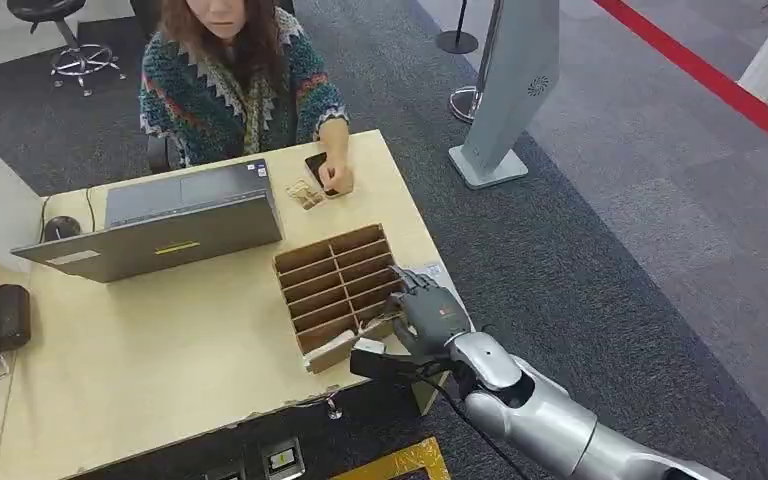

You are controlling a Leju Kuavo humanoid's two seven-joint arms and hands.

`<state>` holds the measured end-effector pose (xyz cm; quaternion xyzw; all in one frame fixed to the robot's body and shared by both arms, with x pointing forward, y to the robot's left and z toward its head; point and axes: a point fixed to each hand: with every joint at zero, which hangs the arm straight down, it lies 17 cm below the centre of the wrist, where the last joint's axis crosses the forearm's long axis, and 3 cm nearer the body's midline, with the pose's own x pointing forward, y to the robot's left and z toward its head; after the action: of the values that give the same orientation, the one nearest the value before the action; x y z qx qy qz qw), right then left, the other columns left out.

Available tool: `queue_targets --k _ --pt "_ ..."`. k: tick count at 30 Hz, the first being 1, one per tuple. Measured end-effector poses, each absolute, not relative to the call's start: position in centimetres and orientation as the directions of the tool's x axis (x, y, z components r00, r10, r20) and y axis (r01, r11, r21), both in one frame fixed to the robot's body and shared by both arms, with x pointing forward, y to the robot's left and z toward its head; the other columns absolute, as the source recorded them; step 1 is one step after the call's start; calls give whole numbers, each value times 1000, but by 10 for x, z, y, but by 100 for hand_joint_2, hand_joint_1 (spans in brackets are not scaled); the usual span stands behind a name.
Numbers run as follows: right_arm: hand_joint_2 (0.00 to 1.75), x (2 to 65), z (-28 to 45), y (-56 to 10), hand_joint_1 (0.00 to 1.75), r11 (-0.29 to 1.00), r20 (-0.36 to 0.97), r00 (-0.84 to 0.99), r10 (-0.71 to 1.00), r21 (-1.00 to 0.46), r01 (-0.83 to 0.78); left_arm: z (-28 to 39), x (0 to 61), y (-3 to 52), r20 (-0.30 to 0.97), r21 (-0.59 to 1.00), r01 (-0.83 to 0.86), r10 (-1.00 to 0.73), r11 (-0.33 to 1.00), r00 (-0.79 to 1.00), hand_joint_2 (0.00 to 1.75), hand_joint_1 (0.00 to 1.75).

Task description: Pass the card to the sensor for recognition and then transmit it.

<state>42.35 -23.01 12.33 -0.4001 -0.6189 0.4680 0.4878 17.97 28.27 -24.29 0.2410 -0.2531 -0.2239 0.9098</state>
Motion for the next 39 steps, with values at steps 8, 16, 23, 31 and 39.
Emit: queue_targets --k 8,16,23,31,39 --pt "175 423 121 -231 175 254 244 -197 950 -967 28 -243 179 283 353 552 284 -527 784 773 0 0" --pt "175 421 118 -231 175 265 255 -193 947 -964 23 -243 178 282 351 551 284 -527 785 774 0 0" --pt "175 420 119 -230 175 269 258 -195 946 -963 30 -243 178 279 355 548 282 -525 787 773 0 0" --pt "175 425 132 -229 175 234 212 -225 951 -969 80 -242 179 274 361 545 285 -528 788 769 0 0" --pt "175 451 204 -238 175 209 153 -244 958 -953 221 -238 189 265 377 551 311 -564 774 735 0 0"
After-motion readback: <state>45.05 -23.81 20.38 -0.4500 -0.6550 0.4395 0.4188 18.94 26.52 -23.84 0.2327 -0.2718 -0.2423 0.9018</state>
